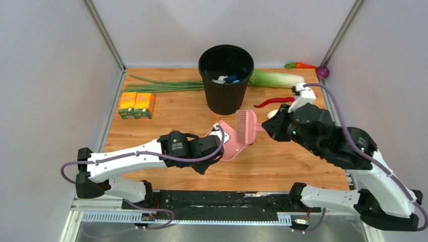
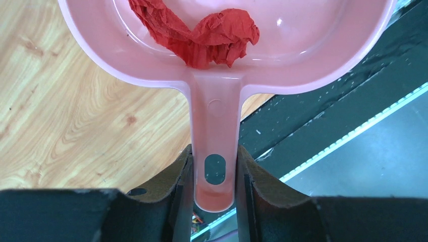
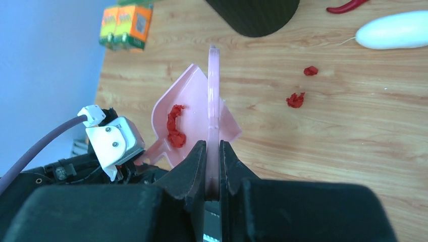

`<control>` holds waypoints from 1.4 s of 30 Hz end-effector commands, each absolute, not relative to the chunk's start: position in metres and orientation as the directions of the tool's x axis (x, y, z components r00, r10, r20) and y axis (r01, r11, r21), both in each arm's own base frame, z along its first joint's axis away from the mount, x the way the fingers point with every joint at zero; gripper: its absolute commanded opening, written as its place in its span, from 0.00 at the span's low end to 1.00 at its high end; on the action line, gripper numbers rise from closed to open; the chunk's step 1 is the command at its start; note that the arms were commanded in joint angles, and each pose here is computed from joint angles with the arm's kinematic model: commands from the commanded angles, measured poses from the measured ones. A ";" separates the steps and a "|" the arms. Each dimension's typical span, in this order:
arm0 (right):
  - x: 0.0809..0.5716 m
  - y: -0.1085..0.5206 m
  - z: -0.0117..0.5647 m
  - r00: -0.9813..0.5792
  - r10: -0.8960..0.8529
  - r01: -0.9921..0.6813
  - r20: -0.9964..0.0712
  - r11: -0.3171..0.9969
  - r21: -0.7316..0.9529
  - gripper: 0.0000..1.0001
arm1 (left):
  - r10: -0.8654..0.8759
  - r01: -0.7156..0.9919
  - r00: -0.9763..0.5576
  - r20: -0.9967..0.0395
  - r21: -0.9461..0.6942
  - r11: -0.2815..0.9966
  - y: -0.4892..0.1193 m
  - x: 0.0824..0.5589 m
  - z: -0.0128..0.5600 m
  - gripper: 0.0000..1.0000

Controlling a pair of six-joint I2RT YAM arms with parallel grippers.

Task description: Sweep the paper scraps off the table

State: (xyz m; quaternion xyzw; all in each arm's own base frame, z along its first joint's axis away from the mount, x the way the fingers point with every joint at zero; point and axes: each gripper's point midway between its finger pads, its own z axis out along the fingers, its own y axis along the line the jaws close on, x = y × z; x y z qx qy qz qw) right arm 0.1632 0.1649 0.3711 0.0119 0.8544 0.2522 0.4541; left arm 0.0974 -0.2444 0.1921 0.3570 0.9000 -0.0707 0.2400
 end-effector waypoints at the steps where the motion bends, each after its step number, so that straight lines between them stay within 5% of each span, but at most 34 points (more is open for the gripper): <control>1: 0.162 0.117 0.390 -0.471 0.500 -0.038 -0.726 0.811 0.583 0.00 | 0.577 0.659 -0.626 -0.524 0.040 0.751 -0.261 0.118 0.213 0.00; 9: 0.147 0.059 0.375 -0.379 0.659 0.139 -0.650 0.735 0.664 0.00 | 0.560 0.651 -0.625 -0.544 0.032 0.758 -0.293 0.153 0.245 0.00; 17: 0.144 0.053 0.369 -0.374 0.660 0.139 -0.652 0.735 0.664 0.00 | 0.528 0.641 -0.628 -0.572 0.005 0.767 -0.323 0.189 0.278 0.00; 33: 0.150 0.078 0.346 -0.449 0.592 0.145 -0.670 0.788 0.599 0.00 | 0.242 0.591 -0.709 -0.662 -0.371 0.716 -0.373 0.267 0.334 0.00; 42: 0.159 0.103 0.332 -0.490 0.560 0.122 -0.668 0.803 0.583 0.00 | 0.018 0.535 -0.763 -0.646 -0.617 0.577 -0.388 0.319 0.374 0.00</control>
